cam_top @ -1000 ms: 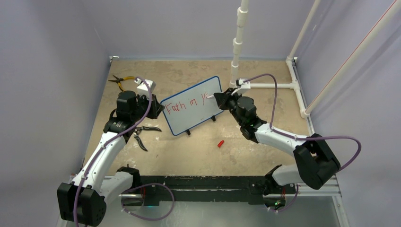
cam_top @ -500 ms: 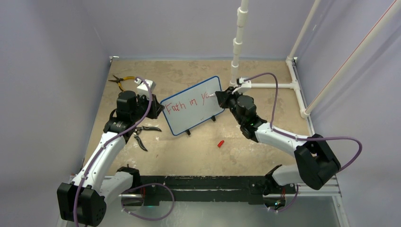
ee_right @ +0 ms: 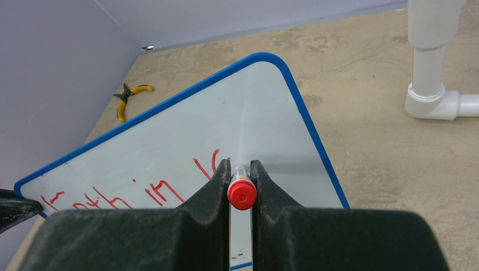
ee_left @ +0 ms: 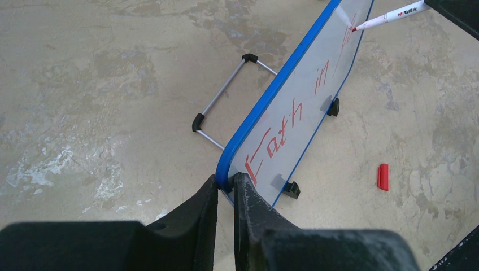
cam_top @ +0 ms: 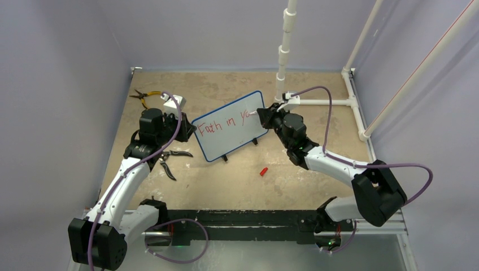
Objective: Write a sentence on the whiteboard
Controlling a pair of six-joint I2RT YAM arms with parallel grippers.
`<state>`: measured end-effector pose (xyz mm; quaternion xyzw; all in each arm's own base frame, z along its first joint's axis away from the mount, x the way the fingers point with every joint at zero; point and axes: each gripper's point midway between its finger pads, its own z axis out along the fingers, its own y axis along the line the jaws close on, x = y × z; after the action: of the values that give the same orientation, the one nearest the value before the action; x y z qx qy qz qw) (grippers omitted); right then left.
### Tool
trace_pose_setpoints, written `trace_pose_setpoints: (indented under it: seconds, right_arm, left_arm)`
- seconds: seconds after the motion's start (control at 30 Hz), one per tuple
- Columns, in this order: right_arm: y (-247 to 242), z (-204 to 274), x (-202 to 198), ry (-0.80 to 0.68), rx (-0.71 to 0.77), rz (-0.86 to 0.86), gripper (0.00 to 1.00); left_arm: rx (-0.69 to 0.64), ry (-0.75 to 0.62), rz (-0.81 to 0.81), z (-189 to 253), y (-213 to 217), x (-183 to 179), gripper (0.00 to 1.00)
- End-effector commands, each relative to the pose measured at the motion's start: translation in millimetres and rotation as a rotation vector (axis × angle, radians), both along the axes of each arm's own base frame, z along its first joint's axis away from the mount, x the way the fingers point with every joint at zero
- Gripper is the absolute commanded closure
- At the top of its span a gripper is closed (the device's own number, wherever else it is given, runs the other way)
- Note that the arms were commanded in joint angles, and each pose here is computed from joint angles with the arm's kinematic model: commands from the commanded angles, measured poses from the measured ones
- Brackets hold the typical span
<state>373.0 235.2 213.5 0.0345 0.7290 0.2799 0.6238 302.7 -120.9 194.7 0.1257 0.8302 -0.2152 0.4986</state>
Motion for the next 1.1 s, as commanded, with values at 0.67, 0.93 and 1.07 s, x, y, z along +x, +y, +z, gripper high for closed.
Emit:
trace_pose_setpoints:
  seconds: [0.67,0.93,1.07]
  right_arm:
    - [3.5,46.7,2.4,-0.131,0.042,0.024,1.00]
    - [-4.6,54.9,-5.5,-0.136,0.053,0.012,1.00]
    - [-10.0,54.6,-7.4,-0.129,0.052,-0.009,1.00]
  left_arm:
    - [0.011,0.000,-0.009,-4.0,0.2,0.4,1.00]
    - [0.012,-0.001,-0.008,-3.6,0.2,0.2,1.00]
    - [0.011,0.000,-0.009,-4.0,0.1,0.1,1.00]
